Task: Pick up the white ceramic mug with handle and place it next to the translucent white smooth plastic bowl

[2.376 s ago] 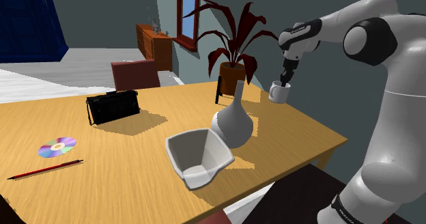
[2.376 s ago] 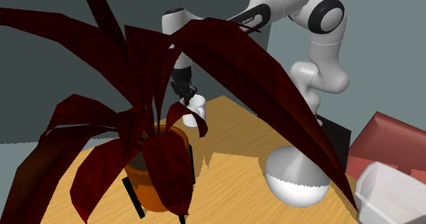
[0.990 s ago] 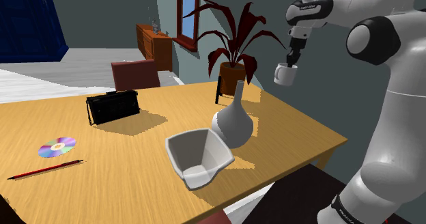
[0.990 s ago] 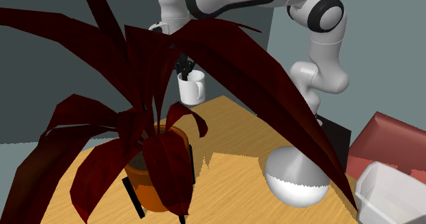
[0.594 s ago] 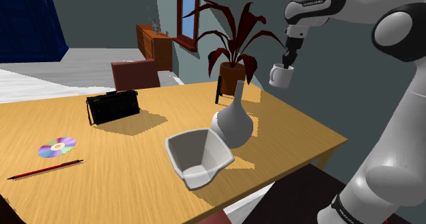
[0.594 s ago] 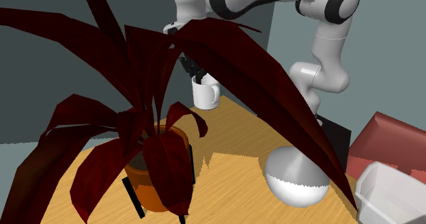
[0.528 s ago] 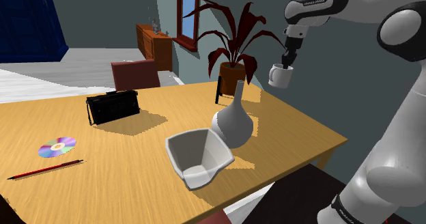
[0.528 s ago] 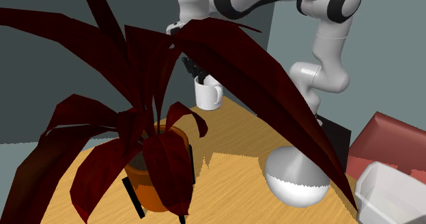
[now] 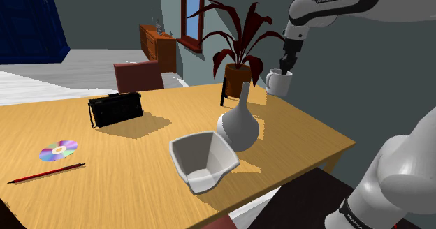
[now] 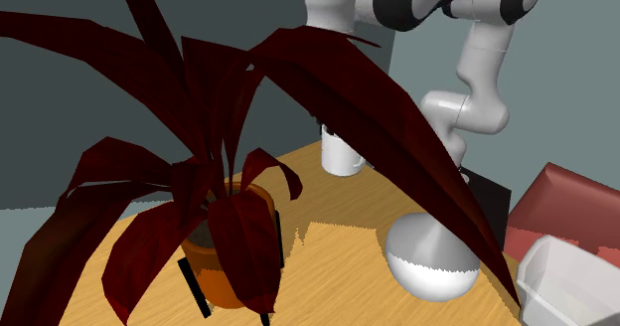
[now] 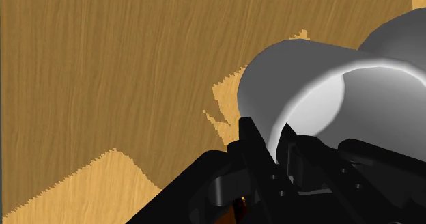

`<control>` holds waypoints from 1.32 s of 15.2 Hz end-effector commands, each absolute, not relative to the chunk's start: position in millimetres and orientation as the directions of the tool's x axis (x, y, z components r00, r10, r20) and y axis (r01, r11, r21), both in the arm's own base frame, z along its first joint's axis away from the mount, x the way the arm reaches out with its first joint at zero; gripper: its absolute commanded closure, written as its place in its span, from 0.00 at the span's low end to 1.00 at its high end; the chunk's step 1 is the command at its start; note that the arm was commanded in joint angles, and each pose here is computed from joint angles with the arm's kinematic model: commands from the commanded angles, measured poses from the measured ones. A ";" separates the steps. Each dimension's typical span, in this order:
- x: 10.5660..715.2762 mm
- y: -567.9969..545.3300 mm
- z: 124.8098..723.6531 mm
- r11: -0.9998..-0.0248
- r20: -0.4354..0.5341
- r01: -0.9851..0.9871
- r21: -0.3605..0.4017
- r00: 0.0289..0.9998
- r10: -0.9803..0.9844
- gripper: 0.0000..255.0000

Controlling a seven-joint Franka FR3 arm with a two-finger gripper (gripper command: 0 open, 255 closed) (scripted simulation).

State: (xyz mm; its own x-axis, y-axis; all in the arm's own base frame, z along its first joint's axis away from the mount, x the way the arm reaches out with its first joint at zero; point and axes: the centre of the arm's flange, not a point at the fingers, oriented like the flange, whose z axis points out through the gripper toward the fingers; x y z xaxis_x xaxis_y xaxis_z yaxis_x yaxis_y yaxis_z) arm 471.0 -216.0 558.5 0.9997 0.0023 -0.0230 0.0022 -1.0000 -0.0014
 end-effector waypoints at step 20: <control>449.7 59.2 559.7 -1.000 -0.023 0.000 -0.001 1.000 0.000 1.00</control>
State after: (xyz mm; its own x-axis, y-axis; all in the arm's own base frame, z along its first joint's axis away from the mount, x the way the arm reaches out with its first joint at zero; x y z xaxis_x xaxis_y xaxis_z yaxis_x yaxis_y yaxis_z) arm 449.8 46.0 560.3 0.9998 0.0016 -0.0218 0.0015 -1.0000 -0.0012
